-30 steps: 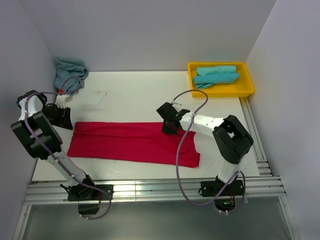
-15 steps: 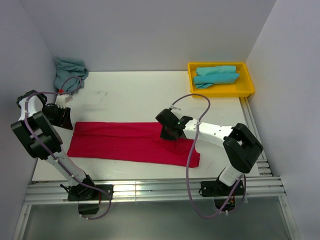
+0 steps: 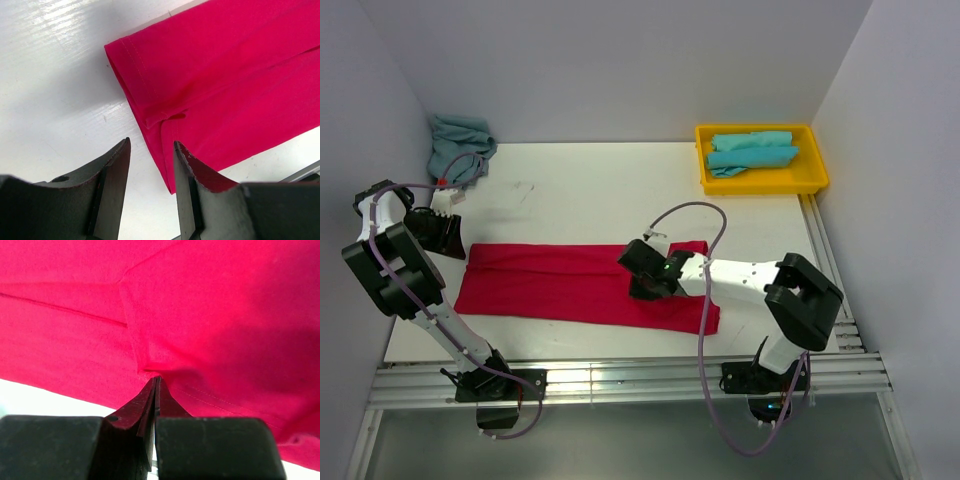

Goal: Roll the t-shirts
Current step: Fold the tshirt

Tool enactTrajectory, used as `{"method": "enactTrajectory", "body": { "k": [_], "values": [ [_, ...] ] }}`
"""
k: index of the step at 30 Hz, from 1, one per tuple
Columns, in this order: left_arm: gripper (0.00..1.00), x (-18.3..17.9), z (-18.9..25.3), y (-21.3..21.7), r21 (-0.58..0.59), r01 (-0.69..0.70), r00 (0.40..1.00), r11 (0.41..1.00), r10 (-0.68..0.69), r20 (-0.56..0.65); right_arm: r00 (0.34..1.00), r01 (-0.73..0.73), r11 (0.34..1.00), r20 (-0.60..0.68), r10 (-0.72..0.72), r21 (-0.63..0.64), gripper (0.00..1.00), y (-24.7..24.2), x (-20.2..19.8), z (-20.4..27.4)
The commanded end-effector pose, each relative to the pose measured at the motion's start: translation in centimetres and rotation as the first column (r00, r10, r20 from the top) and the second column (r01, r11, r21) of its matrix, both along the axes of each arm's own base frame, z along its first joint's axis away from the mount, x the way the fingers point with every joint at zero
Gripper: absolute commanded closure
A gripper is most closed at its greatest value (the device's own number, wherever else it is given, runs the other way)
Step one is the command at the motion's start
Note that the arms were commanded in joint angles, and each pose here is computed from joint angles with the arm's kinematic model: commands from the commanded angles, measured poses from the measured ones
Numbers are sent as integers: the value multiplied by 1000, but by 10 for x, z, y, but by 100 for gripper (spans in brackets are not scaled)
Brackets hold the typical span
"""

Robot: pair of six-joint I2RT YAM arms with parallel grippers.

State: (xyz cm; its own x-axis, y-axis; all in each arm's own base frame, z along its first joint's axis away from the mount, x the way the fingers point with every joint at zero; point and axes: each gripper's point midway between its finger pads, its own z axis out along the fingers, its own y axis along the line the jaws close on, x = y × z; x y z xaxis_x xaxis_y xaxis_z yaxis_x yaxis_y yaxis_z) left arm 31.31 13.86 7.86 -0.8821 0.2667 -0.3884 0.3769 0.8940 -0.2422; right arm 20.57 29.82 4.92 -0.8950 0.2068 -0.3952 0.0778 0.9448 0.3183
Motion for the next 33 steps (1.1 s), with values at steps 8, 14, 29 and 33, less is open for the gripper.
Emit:
{"method": "enactTrajectory", "body": {
  "k": [8, 14, 29, 33],
  "values": [
    [55, 0, 0, -3, -2, 20, 1000, 1000, -20, 4, 1000, 8, 1000, -6, -8, -20, 85, 5, -11, -7],
    [55, 0, -1, -4, -5, 19, 1000, 1000, -19, 5, 1000, 13, 1000, 3, -13, -17, 69, -3, -21, 4],
    [48, 5, 16, -11, -23, 35, 998, 999, -33, 60, 933, 354, 929, 110, -343, -104, 36, -137, 0, 37],
    [47, 6, 21, -16, -36, 47, 996, 998, -44, 73, 913, 401, 914, 110, -394, -60, 29, -165, 13, 30]
  ]
}}
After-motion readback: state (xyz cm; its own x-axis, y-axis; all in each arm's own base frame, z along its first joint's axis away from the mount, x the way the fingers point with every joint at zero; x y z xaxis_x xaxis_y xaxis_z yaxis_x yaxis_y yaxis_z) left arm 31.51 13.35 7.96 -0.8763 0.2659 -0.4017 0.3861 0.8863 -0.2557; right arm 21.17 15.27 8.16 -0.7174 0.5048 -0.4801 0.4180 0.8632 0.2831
